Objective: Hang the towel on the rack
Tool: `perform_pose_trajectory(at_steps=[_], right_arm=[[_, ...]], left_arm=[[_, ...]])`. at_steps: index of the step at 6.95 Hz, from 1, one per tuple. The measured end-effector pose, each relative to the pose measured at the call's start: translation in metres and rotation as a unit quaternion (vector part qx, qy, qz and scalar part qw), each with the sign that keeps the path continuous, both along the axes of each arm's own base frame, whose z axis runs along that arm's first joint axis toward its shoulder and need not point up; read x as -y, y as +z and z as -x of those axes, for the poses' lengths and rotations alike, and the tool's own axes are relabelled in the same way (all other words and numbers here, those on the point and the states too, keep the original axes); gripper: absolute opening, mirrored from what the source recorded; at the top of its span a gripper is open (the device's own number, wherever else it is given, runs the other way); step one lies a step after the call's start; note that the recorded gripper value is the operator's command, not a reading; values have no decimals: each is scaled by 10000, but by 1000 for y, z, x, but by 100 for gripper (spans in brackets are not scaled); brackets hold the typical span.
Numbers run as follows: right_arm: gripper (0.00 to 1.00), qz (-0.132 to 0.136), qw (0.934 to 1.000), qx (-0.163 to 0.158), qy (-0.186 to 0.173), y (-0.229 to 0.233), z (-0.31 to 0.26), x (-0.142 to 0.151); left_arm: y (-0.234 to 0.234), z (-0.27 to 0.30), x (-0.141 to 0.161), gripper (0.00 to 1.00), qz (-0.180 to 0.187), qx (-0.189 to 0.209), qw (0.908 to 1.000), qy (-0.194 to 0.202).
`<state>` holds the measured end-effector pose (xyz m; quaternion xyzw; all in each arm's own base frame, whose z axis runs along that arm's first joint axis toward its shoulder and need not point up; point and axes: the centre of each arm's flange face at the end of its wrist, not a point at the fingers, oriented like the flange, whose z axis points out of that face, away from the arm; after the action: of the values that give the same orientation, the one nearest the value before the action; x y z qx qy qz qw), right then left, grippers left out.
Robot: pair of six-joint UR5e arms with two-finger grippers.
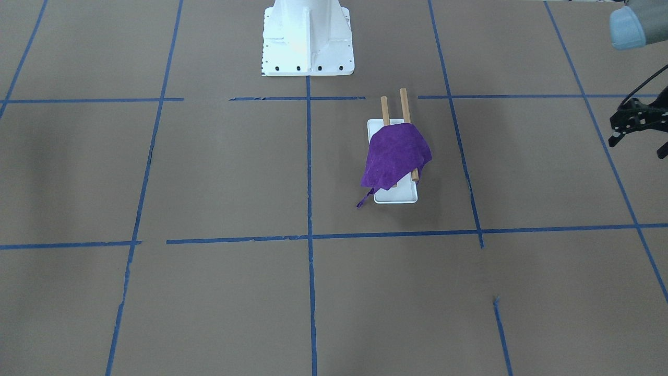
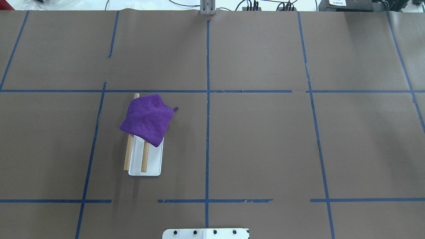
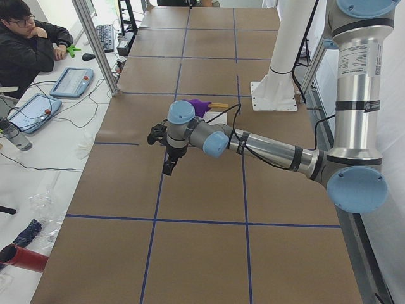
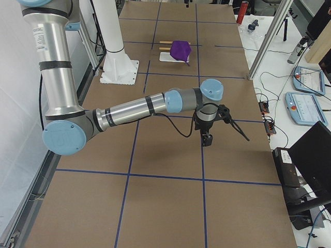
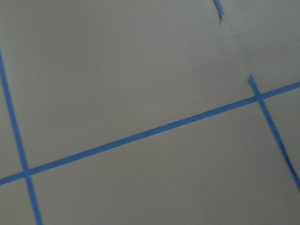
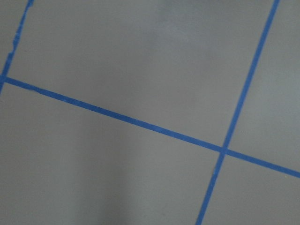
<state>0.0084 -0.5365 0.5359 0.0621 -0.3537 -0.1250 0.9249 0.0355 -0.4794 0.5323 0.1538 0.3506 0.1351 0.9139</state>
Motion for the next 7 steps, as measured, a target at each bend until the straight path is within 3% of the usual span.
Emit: perform_pose_trajectory(at_steps=[2, 4, 6, 7], right_arm=[[100, 374, 9989, 0, 294, 38, -33, -28], [100, 520, 9976, 5, 451, 43, -37, -35], [100, 578, 9970, 7, 523, 44, -38, -36], [100, 590, 9969, 7, 528, 44, -38, -36]], left_arm=[[53, 46, -35, 100, 450, 153, 9987, -181], [84, 85, -54, 100, 1024, 59, 9933, -536], [78, 105, -56, 100, 1458, -402, 9863, -657], [68, 108, -53, 100, 1449, -616, 9853, -659]])
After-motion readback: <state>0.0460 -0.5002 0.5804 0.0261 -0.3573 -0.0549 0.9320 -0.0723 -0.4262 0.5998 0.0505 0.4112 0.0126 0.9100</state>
